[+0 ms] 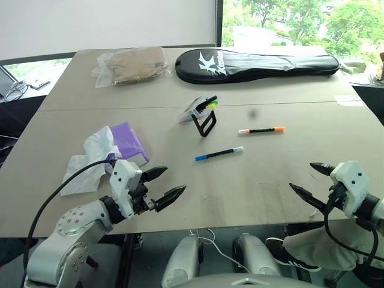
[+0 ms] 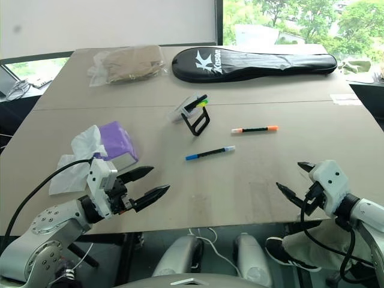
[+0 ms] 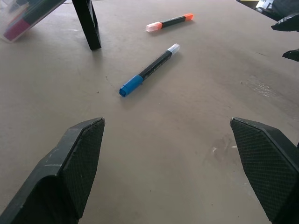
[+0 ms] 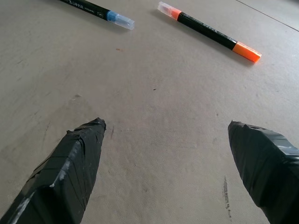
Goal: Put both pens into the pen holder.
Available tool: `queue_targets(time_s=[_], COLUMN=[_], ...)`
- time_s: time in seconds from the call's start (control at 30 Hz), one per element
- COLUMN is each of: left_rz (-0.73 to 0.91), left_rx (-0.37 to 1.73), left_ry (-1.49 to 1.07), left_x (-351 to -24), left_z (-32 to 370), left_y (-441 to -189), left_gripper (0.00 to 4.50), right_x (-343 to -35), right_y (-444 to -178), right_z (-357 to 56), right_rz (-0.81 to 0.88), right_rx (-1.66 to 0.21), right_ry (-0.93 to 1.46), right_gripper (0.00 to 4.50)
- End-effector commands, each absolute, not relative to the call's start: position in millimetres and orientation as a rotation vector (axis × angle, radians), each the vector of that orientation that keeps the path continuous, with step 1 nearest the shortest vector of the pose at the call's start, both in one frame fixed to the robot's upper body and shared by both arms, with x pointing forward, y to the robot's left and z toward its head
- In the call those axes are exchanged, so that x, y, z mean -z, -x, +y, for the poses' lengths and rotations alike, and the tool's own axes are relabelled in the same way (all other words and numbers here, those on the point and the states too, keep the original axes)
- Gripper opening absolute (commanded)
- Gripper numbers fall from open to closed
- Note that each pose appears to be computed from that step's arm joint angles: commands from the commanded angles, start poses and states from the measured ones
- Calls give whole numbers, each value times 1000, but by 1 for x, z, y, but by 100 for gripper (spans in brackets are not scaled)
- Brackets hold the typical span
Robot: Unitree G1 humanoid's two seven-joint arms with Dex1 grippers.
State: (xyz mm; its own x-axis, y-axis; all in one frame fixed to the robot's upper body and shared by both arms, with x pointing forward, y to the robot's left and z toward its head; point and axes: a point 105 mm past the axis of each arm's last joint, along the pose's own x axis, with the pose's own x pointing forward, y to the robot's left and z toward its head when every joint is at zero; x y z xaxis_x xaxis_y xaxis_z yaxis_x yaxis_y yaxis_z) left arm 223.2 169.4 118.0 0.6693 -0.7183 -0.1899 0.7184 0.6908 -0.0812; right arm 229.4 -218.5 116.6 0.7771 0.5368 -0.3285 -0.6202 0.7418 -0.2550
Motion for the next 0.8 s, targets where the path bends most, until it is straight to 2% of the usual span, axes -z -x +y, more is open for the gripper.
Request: queue_targets(time_s=[0.03,0.13,0.3,0.4,0.5,0.73,0.8], left_rz=[177,207,302,445,494,633,644], left_rx=[837,933,1076,1135,1242,1241,1232], left_ry=[-108,-234,-370,-432,-541,-776,-836], left_x=[-134,-150,-156,-147,-142,-124,-119], left_z=[163,139,107,87,57,15,12], left_y=[-235,-261,-287,-300,-309,-355,-364], left_gripper=[450,450,450,450,450,450,399], right_x=[-133,-144,-146,-144,-140,-136,-136], right_y=[-226,-215,-200,-195,-191,-178,-176], right_z=[-209,-185,-172,-174,-180,-185,-186], right_rz=[146,66,90,140,180,180,175], right_rx=[-677,-783,-889,-895,-874,-847,-833], right_ry=[352,306,300,284,313,344,345], right_gripper=[447,447,447,447,447,447,450])
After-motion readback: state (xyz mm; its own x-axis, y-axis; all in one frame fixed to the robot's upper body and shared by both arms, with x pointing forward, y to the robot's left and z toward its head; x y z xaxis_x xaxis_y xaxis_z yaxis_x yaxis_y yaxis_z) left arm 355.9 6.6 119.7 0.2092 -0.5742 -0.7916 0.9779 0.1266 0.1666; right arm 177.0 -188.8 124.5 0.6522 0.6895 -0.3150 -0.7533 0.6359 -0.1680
